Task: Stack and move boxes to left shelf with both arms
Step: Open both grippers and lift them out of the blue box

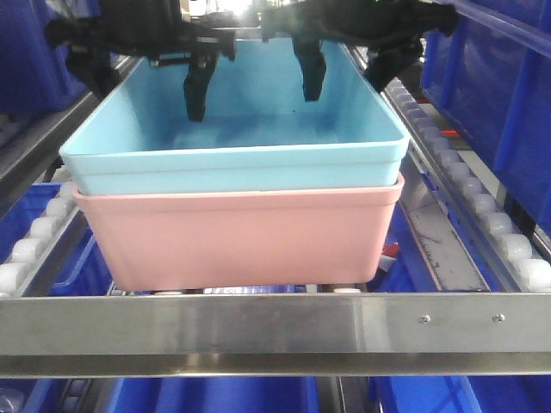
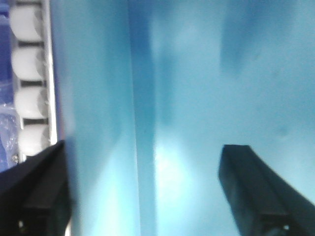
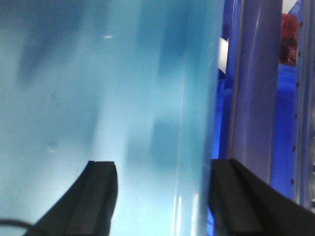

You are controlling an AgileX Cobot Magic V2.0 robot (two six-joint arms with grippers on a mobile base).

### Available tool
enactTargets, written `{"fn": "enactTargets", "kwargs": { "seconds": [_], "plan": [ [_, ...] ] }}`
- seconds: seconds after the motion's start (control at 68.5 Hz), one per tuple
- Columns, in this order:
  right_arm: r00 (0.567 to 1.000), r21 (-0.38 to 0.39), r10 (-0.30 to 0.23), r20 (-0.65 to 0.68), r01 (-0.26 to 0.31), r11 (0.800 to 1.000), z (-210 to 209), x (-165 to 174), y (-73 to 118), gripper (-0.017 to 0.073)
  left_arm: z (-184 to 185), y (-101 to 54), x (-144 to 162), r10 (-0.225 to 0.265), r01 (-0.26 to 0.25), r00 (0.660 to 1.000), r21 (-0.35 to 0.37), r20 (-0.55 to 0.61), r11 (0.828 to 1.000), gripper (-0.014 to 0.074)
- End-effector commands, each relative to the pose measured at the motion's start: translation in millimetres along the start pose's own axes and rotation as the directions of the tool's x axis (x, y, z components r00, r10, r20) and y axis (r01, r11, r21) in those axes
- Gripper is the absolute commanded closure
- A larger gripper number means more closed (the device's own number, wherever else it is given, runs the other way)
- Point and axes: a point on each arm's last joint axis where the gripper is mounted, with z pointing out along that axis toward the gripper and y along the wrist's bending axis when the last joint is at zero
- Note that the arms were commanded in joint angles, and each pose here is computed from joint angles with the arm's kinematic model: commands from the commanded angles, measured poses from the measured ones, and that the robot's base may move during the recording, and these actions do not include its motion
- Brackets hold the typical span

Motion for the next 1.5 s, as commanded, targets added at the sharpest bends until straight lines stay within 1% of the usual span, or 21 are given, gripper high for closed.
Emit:
{"fn": "enactTargets", "kwargs": {
  "seconds": [0.0, 0.146, 0.278, 0.482, 0.526, 0.599, 0.628, 0.643, 0.657, 0.687, 0.745, 0.803, 0.818, 0.877, 1.11, 1.242, 1.271, 1.417, 1.49],
  "plan": [
    [0.979, -0.088, 0.002, 0.205, 0.017, 0.996, -51.6, -33.7, 3.8, 0.0112, -44.6, 2.0, -17.2, -0.008, 0.003, 0.993, 0.040, 0.116, 0.999, 0.0135],
    [0.973, -0.092, 0.014, 0.229, 0.007, 0.996, -71.7, -37.9, -0.2, 0.0134, -55.4, 3.1, -19.7, -0.012, 0.009, 0.995, 0.039, 0.096, 0.999, 0.0134],
    [0.970, -0.092, 0.021, 0.243, 0.002, 0.996, -84.0, -40.0, -3.0, 0.0142, -67.5, 5.1, -21.6, -0.023, 0.017, 0.993, 0.052, 0.116, 0.998, 0.0135],
    [0.972, -0.088, 0.021, 0.235, 0.000, 0.996, -101.5, -37.9, -3.0, 0.0144, -90.1, 12.0, -18.4, -0.039, 0.033, 0.993, 0.058, 0.114, 0.998, 0.0136],
    [0.973, -0.083, 0.015, 0.231, 0.004, 0.997, -104.8, -36.7, -2.4, 0.0167, -96.4, 13.9, -18.1, -0.043, 0.035, 0.992, 0.061, 0.121, 0.998, 0.0149],
    [0.975, -0.073, 0.013, 0.222, 0.003, 0.997, -108.6, -34.9, -3.8, 0.0246, -106.0, 17.0, -17.0, -0.048, 0.040, 0.991, 0.063, 0.129, 0.997, 0.0230],
    [0.977, -0.067, 0.008, 0.215, 0.007, 0.998, -109.8, -33.2, -4.1, 0.0297, -109.7, 18.2, -16.7, -0.050, 0.042, 0.990, 0.065, 0.132, 0.997, 0.0296],
    [0.977, -0.064, 0.007, 0.212, 0.007, 0.998, -109.7, -32.6, -4.6, 0.0329, -110.9, 18.6, -16.4, -0.051, 0.042, 0.990, 0.065, 0.133, 0.997, 0.0308],
    [0.978, -0.061, 0.005, 0.210, 0.008, 0.998, -109.4, -32.2, -4.8, 0.0340, -112.0, 18.9, -16.4, -0.049, 0.040, 0.990, 0.066, 0.135, 0.997, 0.0332],
    [0.978, -0.056, 0.000, 0.206, 0.012, 0.998, -109.3, -30.8, -5.2, 0.0383, -114.0, 19.4, -16.4, -0.047, 0.038, 0.989, 0.067, 0.139, 0.997, 0.0397],
    [0.980, -0.054, -0.005, 0.200, 0.016, 0.998, -109.4, -28.0, -5.3, 0.0487, -117.6, 20.4, -16.3, -0.048, 0.038, 0.988, 0.070, 0.146, 0.997, 0.0495],
    [0.981, -0.054, -0.009, 0.195, 0.019, 0.998, -109.6, -25.6, -5.4, 0.0547, -119.6, 20.1, -15.9, -0.047, 0.036, 0.988, 0.073, 0.149, 0.997, 0.0592],
    [0.981, -0.055, -0.011, 0.194, 0.022, 0.998, -109.5, -24.7, -4.7, 0.0540, -119.4, 19.0, -15.4, -0.044, 0.033, 0.988, 0.075, 0.150, 0.997, 0.0610],
    [0.980, -0.064, -0.013, 0.201, 0.026, 0.998, -111.2, -22.8, -4.6, 0.0529, -122.6, 17.9, -15.5, -0.045, 0.031, 0.986, 0.086, 0.163, 0.996, 0.0597],
    [0.968, -0.117, -0.018, 0.249, 0.049, 0.992, -121.6, -14.0, -4.7, 0.0529, -129.4, -5.4, -13.2, -0.013, -0.023, 0.973, 0.152, 0.230, 0.988, 0.0596],
    [0.961, -0.135, -0.022, 0.276, 0.062, 0.989, -127.1, -9.0, -7.5, 0.0530, -131.9, -15.3, -10.3, 0.014, -0.055, 0.966, 0.151, 0.260, 0.987, 0.0596],
    [0.959, -0.141, -0.021, 0.283, 0.064, 0.988, -128.7, -7.8, -8.1, 0.0530, -132.3, -15.9, -10.3, 0.013, -0.054, 0.964, 0.147, 0.266, 0.988, 0.0596],
    [0.948, -0.154, -0.031, 0.317, 0.084, 0.984, -137.8, -0.6, -13.3, 0.0530, -130.1, -18.4, -8.5, -0.042, -0.005, 0.961, 0.171, 0.274, 0.985, 0.0596],
    [0.943, -0.162, -0.033, 0.331, 0.091, 0.983, -141.7, 2.3, -15.3, 0.0530, -127.0, -18.6, -4.1, -0.043, -0.008, 0.963, 0.185, 0.267, 0.983, 0.0596]
  ]
}}
